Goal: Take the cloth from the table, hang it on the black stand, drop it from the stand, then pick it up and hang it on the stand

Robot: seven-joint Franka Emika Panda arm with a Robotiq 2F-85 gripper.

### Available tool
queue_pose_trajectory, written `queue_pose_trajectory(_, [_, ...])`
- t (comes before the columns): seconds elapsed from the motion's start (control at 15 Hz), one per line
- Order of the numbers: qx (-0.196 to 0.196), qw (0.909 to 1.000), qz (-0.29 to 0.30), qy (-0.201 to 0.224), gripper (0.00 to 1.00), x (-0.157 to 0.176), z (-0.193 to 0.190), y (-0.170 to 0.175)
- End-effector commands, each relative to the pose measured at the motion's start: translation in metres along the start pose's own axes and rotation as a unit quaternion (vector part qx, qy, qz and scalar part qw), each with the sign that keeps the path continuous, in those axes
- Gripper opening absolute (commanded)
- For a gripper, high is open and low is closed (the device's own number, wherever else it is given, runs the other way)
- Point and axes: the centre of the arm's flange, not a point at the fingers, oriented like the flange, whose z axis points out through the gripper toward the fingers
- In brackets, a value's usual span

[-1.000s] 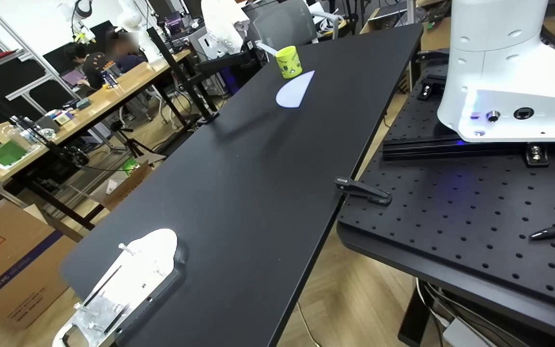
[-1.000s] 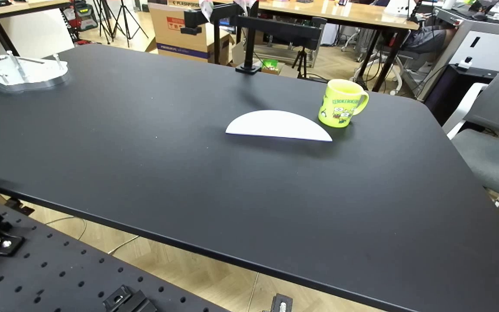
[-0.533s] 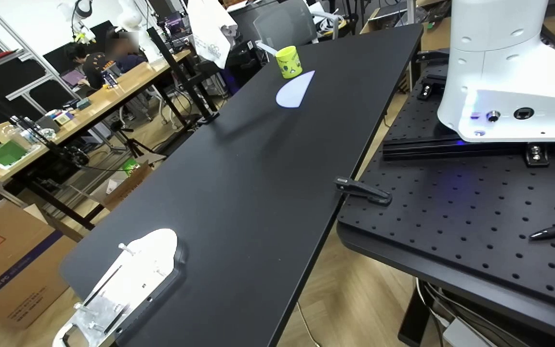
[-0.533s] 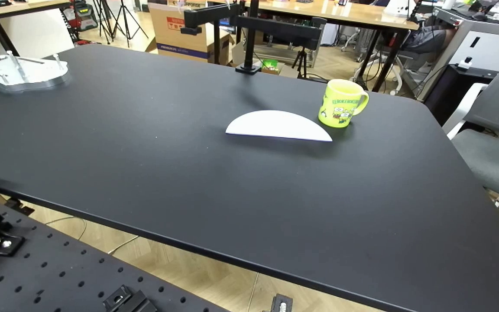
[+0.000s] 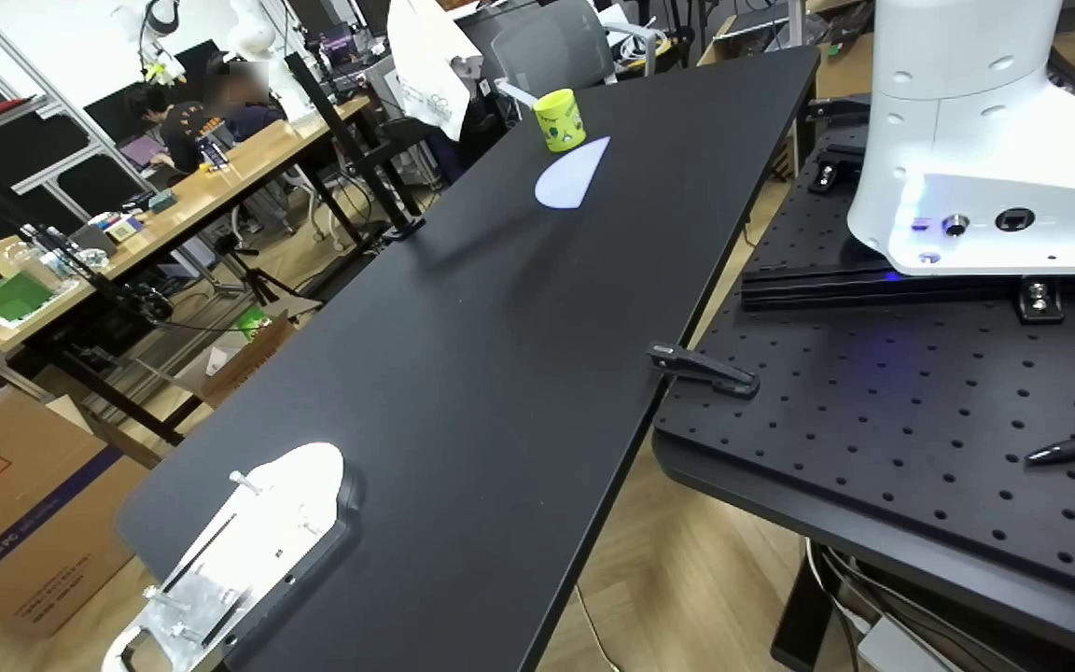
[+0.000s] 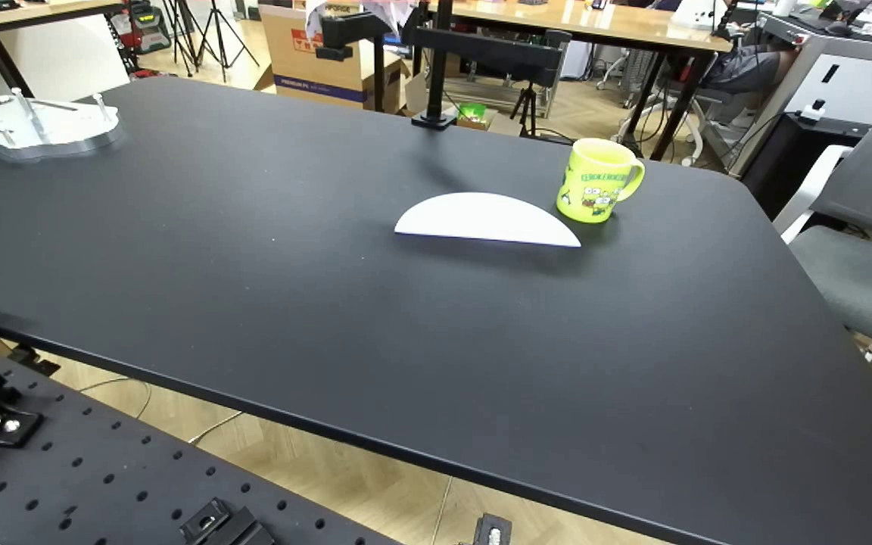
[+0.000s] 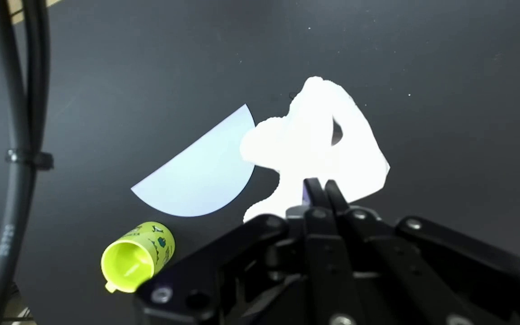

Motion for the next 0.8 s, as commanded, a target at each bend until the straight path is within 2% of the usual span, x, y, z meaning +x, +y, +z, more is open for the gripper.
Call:
queue_pose_trajectory(0.0, [-0.006, 0.9996, 0.016, -0.024, 0.01, -0.005, 0.03, 0.016])
queue_pose_trajectory(0.33, [-0.023, 0.9992, -0.005, -0.032, 0.01, 0.003, 0.07, 0.024])
queue_pose_trajectory(0.73, [-0.042, 0.9961, -0.073, -0.027, 0.01, -0.01, 0.1, 0.005])
